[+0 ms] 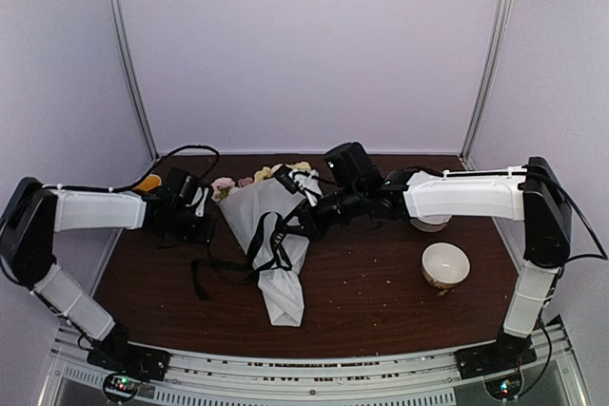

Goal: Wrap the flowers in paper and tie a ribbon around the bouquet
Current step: Pick up the right side of the half-tied ribbon from the center of the board, then place the right side of the half-tied ribbon at the center of the board.

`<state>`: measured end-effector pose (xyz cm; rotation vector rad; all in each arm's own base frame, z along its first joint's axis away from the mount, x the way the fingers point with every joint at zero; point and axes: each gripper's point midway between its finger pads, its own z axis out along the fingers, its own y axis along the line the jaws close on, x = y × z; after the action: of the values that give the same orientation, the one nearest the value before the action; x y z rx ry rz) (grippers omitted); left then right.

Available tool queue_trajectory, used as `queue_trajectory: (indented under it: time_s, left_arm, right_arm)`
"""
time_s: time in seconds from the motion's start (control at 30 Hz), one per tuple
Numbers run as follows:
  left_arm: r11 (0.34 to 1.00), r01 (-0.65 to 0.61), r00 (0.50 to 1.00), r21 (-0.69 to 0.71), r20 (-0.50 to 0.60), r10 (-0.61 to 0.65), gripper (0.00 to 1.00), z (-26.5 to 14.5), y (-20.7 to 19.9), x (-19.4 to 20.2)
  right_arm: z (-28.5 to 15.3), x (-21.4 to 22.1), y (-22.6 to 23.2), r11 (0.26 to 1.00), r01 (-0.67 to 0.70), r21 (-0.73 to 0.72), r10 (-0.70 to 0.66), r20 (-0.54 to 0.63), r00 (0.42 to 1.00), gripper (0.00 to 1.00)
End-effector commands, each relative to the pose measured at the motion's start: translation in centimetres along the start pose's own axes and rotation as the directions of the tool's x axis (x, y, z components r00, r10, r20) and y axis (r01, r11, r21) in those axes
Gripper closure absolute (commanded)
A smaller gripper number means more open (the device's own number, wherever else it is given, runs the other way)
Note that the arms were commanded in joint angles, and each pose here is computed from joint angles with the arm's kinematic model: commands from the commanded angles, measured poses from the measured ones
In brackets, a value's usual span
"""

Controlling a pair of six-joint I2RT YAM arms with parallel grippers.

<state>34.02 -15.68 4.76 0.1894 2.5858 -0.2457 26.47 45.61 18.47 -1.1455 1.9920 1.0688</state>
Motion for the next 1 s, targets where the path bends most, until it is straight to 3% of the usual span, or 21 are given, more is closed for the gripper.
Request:
queue_trajectory:
  time_s: [0.0,0.07,0.17,0.23,0.27,0.43,0.53,0.6,0.7,0.77,0.87,0.97]
  left_arm:
    - [0.951,-0.268,0.915,0.152,0.349,0.203,1.0,-9.3,-7.6,-5.4]
    - [0.844,-0.484,0.813,0.232,0.476,0.336,1.0,-14.0,-13.1,-4.7]
    - [0.553,-0.762,0.608,0.337,0.666,0.432,1.0,-21.3,-21.2,-0.5]
    - [0.402,-0.844,0.518,0.355,0.733,0.441,1.0,-24.2,-24.4,2.1]
    - [0.34,-0.868,0.49,0.362,0.739,0.463,1.0,-24.5,-25.8,3.5]
    - [0.19,-0.907,0.408,0.376,0.67,0.62,1.0,-23.1,-30.3,6.0]
    - [0.127,-0.927,0.338,0.353,0.637,0.693,1.0,-21.8,-32.1,7.3]
    - [0.101,-0.932,0.313,0.348,0.634,0.707,0.94,-21.4,-32.8,7.7]
    - [0.105,-0.934,0.313,0.342,0.637,0.704,0.53,-21.4,-33.0,7.5]
    - [0.116,-0.938,0.311,0.326,0.651,0.692,0.36,-21.7,-33.0,7.1]
    - [0.152,-0.946,0.312,0.287,0.675,0.668,0.2,-22.5,-32.7,6.1]
    - [0.301,-0.93,0.36,0.21,0.679,0.64,0.12,-22.6,-31.2,3.5]
  right_arm:
    - [0.4,-0.1,-0.6,1.0,-0.002,0.019,0.002,0.002,1.0,1.0]
    - [0.4,-0.2,-0.8,1.0,-0.002,0.025,0.002,0.0,1.0,1.0]
    - [0.5,-0.3,-1.0,1.0,-0.005,0.024,0.005,-0.001,1.0,1.0]
    - [0.6,-0.3,-1.0,1.0,-0.006,0.022,0.006,0.0,1.0,1.0]
    - [0.6,-0.4,-1.0,1.0,-0.005,0.021,0.005,0.001,1.0,1.0]
    - [0.7,-0.4,-1.1,1.0,-0.007,0.026,0.007,-0.006,1.0,1.0]
    - [0.6,-0.3,-1.2,0.999,-0.005,0.032,0.005,-0.008,1.0,1.0]
    - [0.5,-0.2,-1.2,0.999,-0.004,0.036,0.004,-0.011,1.0,1.0]
    - [0.4,-0.2,-1.2,0.999,-0.001,0.038,0.001,-0.015,1.0,1.0]
    - [0.3,-0.1,-1.3,0.999,0.001,0.041,-0.001,-0.015,1.0,1.0]
    - [0.4,-0.1,-1.2,0.999,0.003,0.038,-0.002,-0.016,1.0,1.0]
    - [0.4,-0.4,-1.2,0.999,0.002,0.035,-0.002,-0.013,1.0,1.0]
